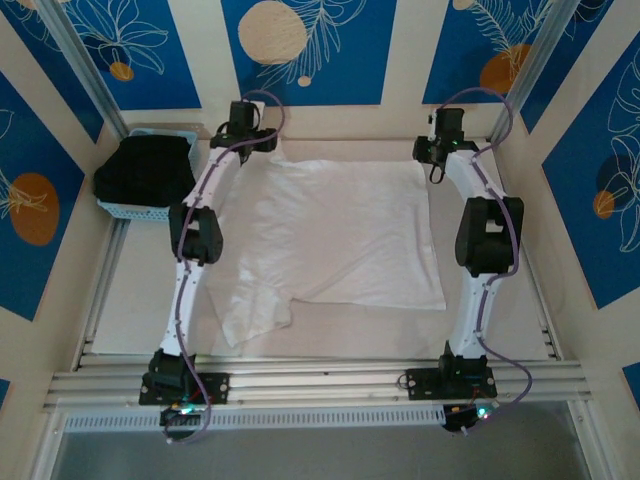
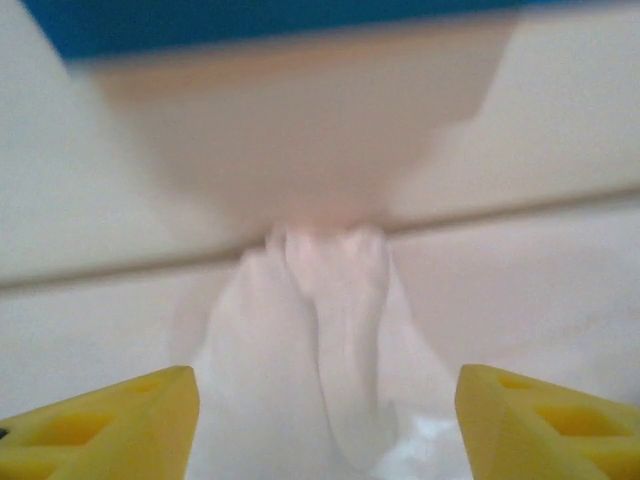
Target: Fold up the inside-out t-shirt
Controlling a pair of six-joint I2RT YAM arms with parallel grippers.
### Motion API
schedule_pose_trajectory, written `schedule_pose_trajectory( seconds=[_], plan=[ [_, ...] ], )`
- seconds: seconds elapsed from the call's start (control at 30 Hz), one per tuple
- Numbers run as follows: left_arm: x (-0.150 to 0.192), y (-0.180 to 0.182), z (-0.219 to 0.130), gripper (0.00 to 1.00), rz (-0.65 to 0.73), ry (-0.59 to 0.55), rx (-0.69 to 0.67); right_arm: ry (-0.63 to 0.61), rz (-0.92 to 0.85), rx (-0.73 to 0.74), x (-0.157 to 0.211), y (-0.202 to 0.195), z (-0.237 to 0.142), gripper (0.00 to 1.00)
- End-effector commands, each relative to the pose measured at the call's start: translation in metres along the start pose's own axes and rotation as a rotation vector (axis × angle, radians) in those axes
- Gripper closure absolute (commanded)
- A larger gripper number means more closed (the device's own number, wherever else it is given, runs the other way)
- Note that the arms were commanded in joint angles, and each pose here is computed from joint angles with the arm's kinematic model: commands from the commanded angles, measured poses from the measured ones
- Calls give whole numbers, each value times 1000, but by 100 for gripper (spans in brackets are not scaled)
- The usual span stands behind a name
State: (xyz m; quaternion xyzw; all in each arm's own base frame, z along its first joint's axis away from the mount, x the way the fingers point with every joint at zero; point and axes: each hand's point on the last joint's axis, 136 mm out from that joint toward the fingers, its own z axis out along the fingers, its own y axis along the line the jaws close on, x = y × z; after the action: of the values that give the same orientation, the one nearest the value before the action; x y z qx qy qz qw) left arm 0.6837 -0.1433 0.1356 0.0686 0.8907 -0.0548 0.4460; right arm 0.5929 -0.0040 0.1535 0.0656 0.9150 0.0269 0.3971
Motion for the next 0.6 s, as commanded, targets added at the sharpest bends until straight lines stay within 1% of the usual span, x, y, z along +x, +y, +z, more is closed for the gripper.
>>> schedule_pose_trajectory(
  seconds=[0.0,0.1,0.23,0.33,0.4,0.47,0.57],
  plan=[
    [-52,6,-78,29,-83,-80,28,-44,-24,-43,-20,23,-55,62],
    [-21,6,-115,26,-148,-39,35,76,-8,-162,28,55,-69,61],
    [43,0,-156,24,-235,26,73,230,50,-347,95,99,-95,60],
    [93,-3,-178,24,-279,102,89,321,118,-442,131,117,-117,60],
    [120,-5,-191,24,-300,116,100,363,143,-483,153,127,-130,60],
    [137,-1,-201,24,-294,116,80,400,129,-508,174,136,-135,59],
    [144,10,-202,23,-272,132,31,460,113,-491,193,139,-127,59]
  ],
)
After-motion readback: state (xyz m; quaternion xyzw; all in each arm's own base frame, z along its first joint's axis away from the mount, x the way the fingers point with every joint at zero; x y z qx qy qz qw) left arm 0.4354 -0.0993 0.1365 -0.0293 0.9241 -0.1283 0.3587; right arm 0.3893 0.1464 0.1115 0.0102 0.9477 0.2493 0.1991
